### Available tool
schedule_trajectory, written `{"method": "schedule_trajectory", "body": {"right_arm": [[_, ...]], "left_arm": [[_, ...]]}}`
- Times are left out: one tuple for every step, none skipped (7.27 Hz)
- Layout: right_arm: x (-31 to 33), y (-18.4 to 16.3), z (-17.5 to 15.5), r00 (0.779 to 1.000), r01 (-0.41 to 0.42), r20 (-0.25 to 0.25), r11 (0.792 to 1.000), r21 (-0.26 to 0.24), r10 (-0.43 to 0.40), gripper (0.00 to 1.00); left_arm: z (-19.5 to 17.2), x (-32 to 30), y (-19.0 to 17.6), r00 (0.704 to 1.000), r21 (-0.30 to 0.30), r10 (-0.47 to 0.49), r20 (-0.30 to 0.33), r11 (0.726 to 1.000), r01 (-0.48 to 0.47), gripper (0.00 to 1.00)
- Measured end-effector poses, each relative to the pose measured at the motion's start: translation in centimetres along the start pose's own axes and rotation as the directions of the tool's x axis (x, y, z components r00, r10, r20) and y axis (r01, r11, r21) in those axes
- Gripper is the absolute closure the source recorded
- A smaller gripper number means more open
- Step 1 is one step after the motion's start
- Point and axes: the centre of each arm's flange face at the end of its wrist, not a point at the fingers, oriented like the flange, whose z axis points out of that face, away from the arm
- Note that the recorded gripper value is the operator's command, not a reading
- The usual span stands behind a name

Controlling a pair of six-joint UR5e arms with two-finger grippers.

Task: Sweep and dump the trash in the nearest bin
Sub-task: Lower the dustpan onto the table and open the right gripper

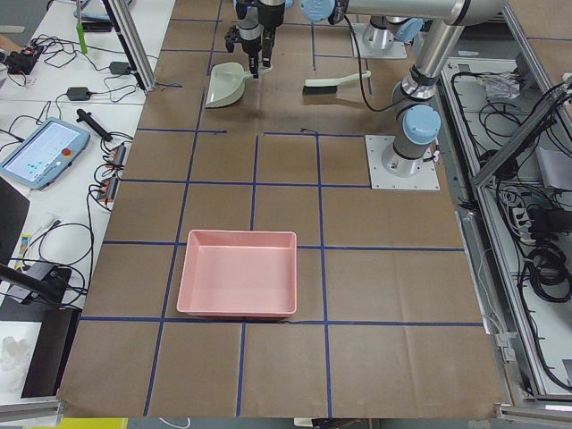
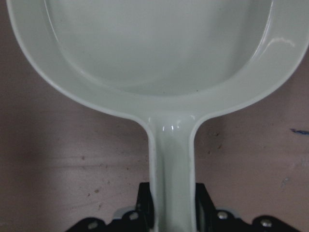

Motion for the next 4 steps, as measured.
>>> {"method": "schedule_trajectory", "body": {"right_arm": [[-0.07, -0.07, 0.23, 1.000, 0.000, 0.000, 1.000, -0.003, 0.000, 0.75], [-0.14, -0.12, 0.34, 1.000, 0.001, 0.002, 1.000, -0.005, -0.001, 0.63], [-0.20, -0.21, 0.44, 1.000, 0.001, 0.004, 1.000, -0.007, -0.001, 0.50], [-0.19, -0.30, 0.58, 1.000, 0.001, 0.003, 1.000, -0.008, -0.001, 0.05]], "left_arm": [[-0.06, 0.05, 0.04, 1.000, 0.001, 0.000, 0.000, 1.000, 0.000, 0.00], [-0.14, 0.06, 0.02, 1.000, 0.003, -0.001, -0.001, 1.000, 0.001, 0.00], [-0.27, 0.05, -0.01, 1.000, 0.005, -0.003, 0.000, 1.000, 0.003, 0.00], [-0.52, 0.02, -0.10, 1.000, 0.011, -0.006, 0.000, 1.000, 0.006, 0.00]]}}
